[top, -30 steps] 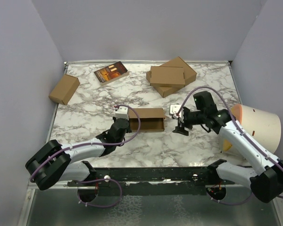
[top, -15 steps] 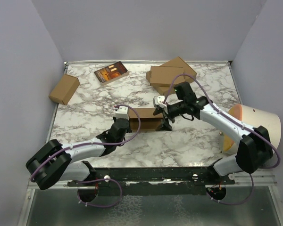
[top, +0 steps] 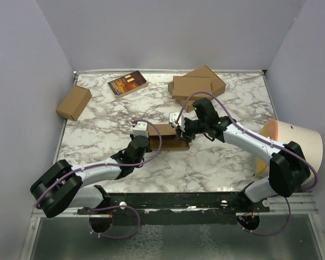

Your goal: Fold the paper box

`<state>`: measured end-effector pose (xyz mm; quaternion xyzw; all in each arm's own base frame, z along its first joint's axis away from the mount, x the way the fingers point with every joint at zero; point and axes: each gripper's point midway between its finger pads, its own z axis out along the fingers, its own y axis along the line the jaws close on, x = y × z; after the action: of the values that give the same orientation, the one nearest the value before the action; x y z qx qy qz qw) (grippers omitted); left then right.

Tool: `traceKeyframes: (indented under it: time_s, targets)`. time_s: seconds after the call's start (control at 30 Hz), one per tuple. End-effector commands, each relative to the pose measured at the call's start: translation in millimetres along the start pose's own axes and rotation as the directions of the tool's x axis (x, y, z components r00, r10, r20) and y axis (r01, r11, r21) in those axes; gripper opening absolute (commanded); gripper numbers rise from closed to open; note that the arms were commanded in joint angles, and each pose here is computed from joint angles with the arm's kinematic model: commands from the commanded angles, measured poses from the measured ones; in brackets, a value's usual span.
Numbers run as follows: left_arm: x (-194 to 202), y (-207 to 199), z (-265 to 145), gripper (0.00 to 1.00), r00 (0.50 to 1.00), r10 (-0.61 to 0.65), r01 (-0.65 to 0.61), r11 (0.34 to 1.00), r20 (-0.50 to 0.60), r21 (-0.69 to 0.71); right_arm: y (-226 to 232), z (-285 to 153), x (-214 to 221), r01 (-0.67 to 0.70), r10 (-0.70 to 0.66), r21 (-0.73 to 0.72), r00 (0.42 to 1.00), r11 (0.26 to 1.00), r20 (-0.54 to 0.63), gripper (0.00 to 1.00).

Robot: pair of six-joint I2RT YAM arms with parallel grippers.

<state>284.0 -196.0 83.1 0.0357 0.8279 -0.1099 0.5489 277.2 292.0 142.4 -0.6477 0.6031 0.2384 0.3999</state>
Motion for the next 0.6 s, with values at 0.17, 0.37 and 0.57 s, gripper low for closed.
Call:
traceKeyframes:
  time_s: [0.17, 0.37, 0.57]
  targets:
    - [22, -4, -4, 0.00, 0.996, 0.013, -0.010, 0.999, -0.090, 0.033, -5, 5, -1, 0.146, -0.141, 0.112, 0.989, 0.983, -0.045, 0.15]
    - [17, -13, -10, 0.09, 0.995, -0.002, 0.010, 0.996, -0.095, 0.084, -2, 1, 5, 0.197, -0.189, 0.154, 0.980, 0.968, -0.063, 0.10]
    - [16, -24, -29, 0.40, 0.991, -0.034, 0.057, 0.983, -0.133, 0.176, -4, 0, 9, 0.194, -0.183, 0.176, 0.980, 0.965, -0.080, 0.08]
